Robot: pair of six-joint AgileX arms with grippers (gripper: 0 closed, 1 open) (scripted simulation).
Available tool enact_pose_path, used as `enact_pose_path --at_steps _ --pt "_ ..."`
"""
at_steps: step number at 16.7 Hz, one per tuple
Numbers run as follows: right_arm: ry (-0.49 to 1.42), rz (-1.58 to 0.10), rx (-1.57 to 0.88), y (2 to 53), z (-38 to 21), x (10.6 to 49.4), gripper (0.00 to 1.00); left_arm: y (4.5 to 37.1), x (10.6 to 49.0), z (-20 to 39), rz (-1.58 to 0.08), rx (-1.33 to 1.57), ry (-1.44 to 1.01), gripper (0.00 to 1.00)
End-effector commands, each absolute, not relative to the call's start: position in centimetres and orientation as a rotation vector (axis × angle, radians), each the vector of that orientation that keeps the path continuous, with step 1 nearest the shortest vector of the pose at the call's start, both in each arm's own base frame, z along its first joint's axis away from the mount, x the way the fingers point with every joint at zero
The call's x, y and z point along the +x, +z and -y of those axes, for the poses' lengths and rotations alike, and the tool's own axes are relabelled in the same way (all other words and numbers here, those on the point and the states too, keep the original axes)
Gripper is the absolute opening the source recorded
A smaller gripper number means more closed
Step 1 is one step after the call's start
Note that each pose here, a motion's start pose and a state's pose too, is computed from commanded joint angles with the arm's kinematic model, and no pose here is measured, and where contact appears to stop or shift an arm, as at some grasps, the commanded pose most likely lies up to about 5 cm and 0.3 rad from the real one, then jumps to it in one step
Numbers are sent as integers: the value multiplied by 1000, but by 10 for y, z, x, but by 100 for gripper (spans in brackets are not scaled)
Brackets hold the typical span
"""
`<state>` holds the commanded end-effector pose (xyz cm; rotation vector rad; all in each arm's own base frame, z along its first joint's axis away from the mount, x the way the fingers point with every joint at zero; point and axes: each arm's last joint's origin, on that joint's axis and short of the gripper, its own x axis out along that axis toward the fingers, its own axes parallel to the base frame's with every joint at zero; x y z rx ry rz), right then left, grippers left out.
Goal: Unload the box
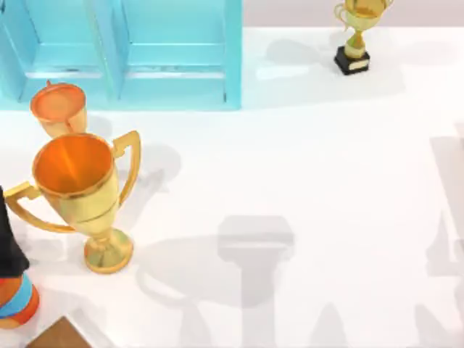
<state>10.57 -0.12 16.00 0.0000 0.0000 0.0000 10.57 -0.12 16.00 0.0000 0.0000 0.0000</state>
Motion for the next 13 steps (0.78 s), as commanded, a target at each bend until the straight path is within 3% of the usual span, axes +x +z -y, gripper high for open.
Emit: enact_pose_path --at_steps 3,6,13 --pt "-6 -15 -4 161 2 106 100 160 106 1 0 0 0 100" --pt "-42 -133 -42 169 6 108 100 160 106 1 0 0 0 100" --pt "-115 -748 -178 226 33 144 100 160 106 1 0 0 0 100"
